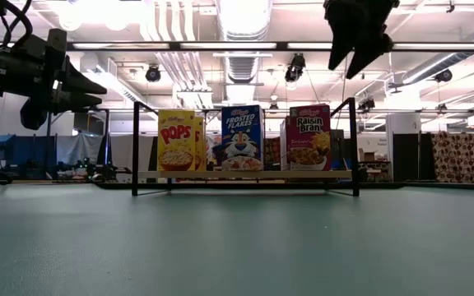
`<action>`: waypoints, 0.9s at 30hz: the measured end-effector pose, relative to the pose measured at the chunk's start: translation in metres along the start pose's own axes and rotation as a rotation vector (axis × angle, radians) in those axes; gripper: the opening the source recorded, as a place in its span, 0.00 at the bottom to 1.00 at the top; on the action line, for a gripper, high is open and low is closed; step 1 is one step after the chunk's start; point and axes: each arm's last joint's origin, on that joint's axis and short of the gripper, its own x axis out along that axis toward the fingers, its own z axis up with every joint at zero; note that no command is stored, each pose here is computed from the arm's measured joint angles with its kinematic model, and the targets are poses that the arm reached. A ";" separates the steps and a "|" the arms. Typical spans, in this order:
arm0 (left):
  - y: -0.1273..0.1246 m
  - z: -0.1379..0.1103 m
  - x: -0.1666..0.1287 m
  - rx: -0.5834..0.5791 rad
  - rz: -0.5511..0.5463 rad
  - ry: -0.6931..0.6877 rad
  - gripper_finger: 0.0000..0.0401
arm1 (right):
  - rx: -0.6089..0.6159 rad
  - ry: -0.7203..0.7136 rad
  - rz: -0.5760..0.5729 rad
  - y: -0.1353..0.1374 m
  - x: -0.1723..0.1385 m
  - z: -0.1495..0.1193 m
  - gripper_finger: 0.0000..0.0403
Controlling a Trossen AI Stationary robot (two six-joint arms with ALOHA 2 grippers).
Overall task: Stack cereal on shelf
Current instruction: Return to Home Position
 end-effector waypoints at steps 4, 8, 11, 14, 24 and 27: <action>0.000 0.000 0.000 0.000 0.000 0.000 0.27 | -0.034 -0.122 0.048 0.006 -0.002 -0.015 0.95; 0.000 0.000 0.000 0.000 0.000 0.000 0.27 | -0.083 -0.254 0.098 0.014 0.001 -0.035 0.95; 0.000 0.000 0.000 0.000 0.000 0.000 0.27 | -0.119 -0.367 0.125 0.020 0.005 -0.051 0.95; 0.000 0.000 0.000 0.000 0.000 0.000 0.27 | -0.142 -0.477 0.137 0.025 0.008 -0.066 0.95; 0.000 0.000 0.000 0.000 0.000 0.000 0.27 | -0.251 -0.809 0.118 0.036 0.022 -0.103 0.95; 0.000 0.000 0.000 0.000 0.000 0.000 0.27 | -0.271 -0.915 0.124 0.034 0.028 -0.113 0.95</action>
